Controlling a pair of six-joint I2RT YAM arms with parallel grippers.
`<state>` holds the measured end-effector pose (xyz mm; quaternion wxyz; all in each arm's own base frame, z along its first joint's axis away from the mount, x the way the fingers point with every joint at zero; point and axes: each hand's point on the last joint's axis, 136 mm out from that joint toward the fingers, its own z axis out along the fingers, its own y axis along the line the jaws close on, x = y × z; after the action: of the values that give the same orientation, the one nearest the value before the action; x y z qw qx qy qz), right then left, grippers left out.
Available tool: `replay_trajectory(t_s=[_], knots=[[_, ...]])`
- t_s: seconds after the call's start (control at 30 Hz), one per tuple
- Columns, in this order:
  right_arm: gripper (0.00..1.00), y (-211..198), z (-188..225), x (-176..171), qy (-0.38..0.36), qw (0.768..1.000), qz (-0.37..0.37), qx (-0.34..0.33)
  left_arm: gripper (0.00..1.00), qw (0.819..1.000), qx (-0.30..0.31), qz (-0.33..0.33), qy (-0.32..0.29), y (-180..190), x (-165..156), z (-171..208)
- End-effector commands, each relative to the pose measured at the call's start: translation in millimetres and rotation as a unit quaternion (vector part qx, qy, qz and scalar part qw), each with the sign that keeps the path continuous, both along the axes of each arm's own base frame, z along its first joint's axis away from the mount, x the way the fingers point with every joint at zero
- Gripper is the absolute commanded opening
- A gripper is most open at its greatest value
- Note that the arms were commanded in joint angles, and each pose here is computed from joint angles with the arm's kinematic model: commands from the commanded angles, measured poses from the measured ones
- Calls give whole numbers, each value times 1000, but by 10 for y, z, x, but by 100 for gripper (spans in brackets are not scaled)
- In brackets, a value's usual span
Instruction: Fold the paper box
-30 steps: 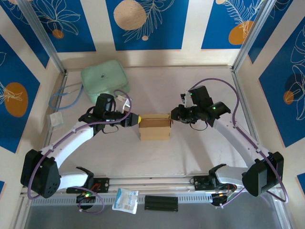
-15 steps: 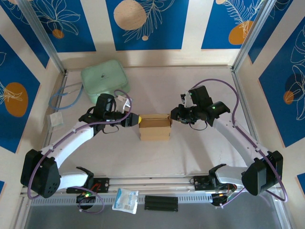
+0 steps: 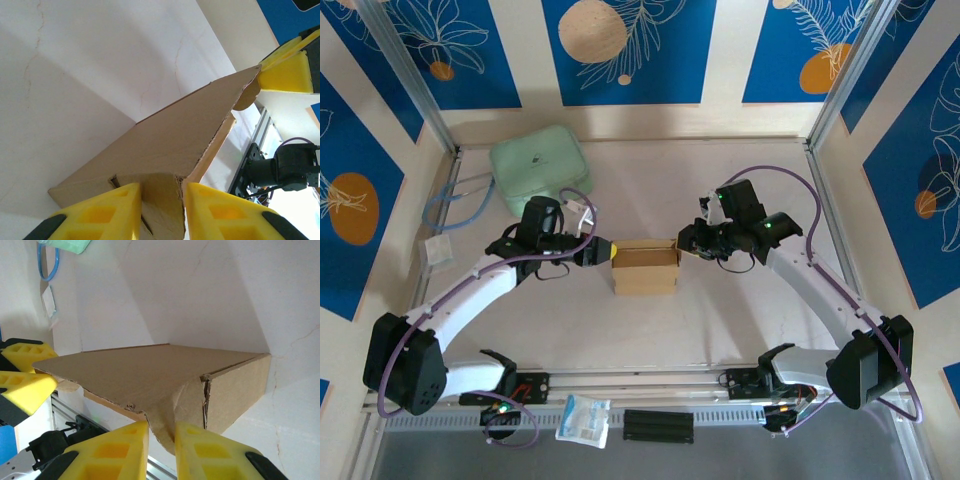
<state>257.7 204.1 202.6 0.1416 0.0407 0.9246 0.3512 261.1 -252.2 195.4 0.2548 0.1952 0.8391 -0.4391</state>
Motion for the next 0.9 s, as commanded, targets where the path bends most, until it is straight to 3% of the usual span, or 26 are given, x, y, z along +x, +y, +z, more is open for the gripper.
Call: replay_trajectory(t_s=[0.0,0.4,0.87], knots=[[21,45,14,-23,18,1000,-1,20,29,1000,-13,-13,-6,-75,-24,91],[22,56,-48,-37,32,999,-3,20,29,1000,-15,-13,-6,-84,-22,96],[21,-71,-207,-104,29,999,-3,-27,29,1000,-22,-15,-3,-108,-21,132]])
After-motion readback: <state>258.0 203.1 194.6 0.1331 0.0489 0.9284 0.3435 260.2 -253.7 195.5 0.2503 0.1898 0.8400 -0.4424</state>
